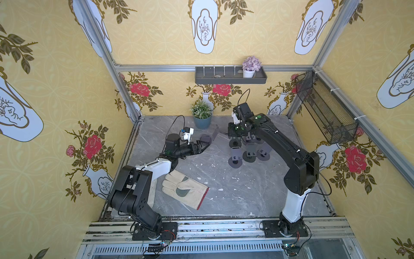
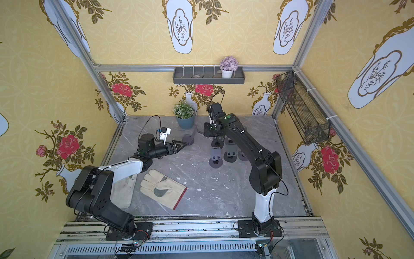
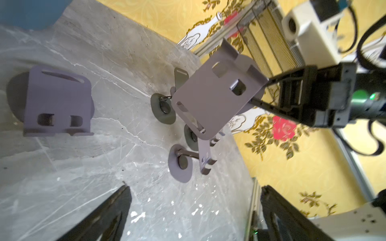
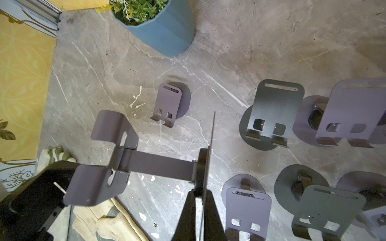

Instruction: Open the phone stand

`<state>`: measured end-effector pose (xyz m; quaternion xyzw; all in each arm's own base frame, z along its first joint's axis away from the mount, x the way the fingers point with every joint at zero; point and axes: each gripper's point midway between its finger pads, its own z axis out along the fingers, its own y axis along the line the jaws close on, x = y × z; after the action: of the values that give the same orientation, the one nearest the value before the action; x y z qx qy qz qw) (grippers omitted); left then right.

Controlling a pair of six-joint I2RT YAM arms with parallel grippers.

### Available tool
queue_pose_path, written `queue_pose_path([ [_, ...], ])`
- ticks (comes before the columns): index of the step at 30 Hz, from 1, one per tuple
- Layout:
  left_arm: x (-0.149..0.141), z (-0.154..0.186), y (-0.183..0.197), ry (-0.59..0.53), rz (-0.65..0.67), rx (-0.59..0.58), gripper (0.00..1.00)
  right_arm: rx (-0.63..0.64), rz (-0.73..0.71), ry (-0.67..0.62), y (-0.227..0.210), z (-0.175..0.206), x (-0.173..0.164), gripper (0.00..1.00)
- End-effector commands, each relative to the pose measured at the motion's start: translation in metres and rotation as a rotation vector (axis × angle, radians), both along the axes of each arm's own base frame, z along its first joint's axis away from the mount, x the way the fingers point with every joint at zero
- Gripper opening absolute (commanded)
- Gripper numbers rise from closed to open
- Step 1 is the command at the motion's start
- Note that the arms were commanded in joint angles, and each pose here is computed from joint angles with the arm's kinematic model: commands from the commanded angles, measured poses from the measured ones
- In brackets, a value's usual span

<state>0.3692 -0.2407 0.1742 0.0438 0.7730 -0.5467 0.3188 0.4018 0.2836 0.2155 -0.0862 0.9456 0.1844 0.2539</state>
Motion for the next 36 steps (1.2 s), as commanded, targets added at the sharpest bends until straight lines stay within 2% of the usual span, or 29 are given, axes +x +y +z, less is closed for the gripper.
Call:
queue_pose_path([
  [1,0.013,0.047,-0.001,0.022,0.085,-0.274,0.99,0.113,-0.028,-0.031,0.012,0.018,0.007,0.0],
  [7,0.008,0.068,-0.003,0.098,0.063,-0.564,0.99,0.208,-0.054,-0.028,0.019,0.018,0.006,0.0],
  [10,0.008,0.069,0.01,0.144,0.101,-0.728,0.99,0.238,-0.067,-0.015,0.023,0.014,0.005,0.0],
  [13,0.011,0.065,0.007,0.167,0.106,-0.743,0.96,0.272,-0.072,-0.031,0.027,0.016,0.004,0.0],
  [17,0.014,0.078,0.003,0.148,0.089,-0.769,0.94,0.281,-0.076,-0.021,0.031,0.012,0.002,0.0],
  [24,0.026,0.081,0.003,0.155,0.122,-0.813,0.83,0.307,-0.06,-0.036,0.045,0.014,0.001,0.0],
  [33,0.037,0.087,0.003,0.147,0.136,-0.847,0.57,0.29,-0.043,-0.037,0.054,0.009,-0.004,0.0],
  [36,0.038,0.087,0.003,0.148,0.135,-0.849,0.44,0.287,-0.037,-0.037,0.056,0.008,-0.006,0.0],
])
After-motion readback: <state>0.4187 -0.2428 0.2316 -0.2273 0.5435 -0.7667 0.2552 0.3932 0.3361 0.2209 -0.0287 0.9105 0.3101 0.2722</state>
